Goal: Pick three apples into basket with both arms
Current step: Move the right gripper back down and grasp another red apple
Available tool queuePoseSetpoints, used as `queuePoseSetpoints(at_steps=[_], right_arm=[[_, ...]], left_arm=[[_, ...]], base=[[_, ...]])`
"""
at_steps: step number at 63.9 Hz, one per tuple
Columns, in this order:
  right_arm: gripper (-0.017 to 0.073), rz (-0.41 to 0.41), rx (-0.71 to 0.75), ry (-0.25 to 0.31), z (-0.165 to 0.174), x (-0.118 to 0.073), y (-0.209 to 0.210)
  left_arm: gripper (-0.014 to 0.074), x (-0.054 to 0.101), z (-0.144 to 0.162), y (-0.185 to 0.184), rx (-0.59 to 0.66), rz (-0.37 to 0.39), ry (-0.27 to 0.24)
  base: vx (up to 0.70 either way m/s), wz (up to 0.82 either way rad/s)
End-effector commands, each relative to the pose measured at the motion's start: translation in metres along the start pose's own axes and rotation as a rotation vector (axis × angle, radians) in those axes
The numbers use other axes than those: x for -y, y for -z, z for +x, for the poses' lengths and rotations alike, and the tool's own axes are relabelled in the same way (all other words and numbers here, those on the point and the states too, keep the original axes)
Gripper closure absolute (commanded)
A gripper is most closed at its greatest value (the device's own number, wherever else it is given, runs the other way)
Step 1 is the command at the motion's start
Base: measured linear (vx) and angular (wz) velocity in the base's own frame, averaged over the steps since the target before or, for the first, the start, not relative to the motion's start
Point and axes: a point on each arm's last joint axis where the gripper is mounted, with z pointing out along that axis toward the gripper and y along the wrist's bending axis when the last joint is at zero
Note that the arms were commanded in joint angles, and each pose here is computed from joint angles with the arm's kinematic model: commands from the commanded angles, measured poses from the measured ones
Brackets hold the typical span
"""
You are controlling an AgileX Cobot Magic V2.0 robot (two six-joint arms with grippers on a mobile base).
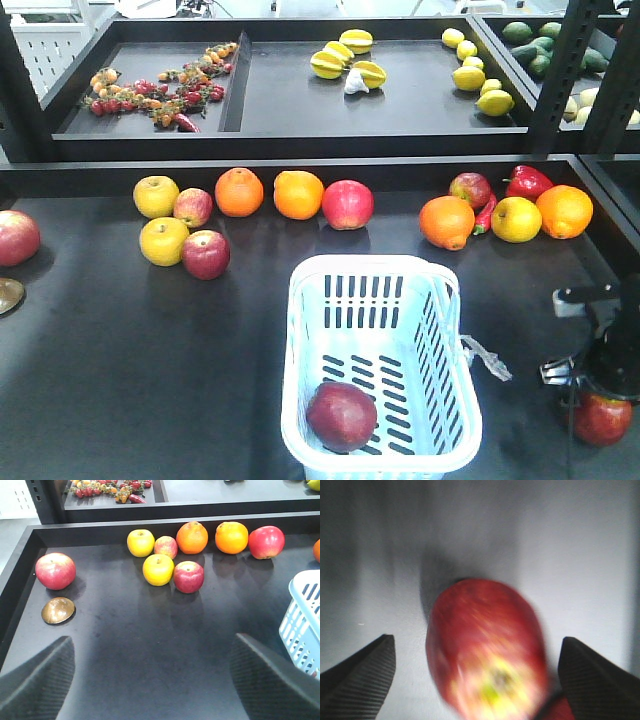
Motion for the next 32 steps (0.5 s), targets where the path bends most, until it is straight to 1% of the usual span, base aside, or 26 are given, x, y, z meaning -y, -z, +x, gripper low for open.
queuePoseSetpoints(at_steps=[1,8,15,21,26,32], right_arm=[[-0.0057,0.007,0.044,0.002,-0.008,0.004,0.001],[-0.0043,0.002,0.008,0.006,-0.006,0.002,-0.010],[0.0002,0.002,-0.005,0.007,-0.005,0.002,-0.011],[0.0074,0.003,-0.003,0.006,-0.005,0.002,-0.010],[0.0166,0.004,-0.004,0.006,-0.005,0.003,-0.008],[0.0253,0.005,-0.006,0.005,-0.005,0.003,-0.007]], left_arm=[[0.0001,0.001,-0.012,0.004,0.075,0.015,0.007],[0.0001,0.001,-0.012,0.004,0.075,0.015,0.007],[0.0001,0.001,-0.012,0.004,0.075,0.015,0.007],[0.0001,0.001,-0.012,0.004,0.075,0.015,0.007],[0.0001,0.001,-0.011,0.004,0.074,0.014,0.007],[0.0001,0.001,-0.011,0.004,0.074,0.014,0.007]], base=[[0.00,0.00],[0.00,0.00],[0.00,0.00],[0.00,0.00],[0.00,0.00],[0.00,0.00]])
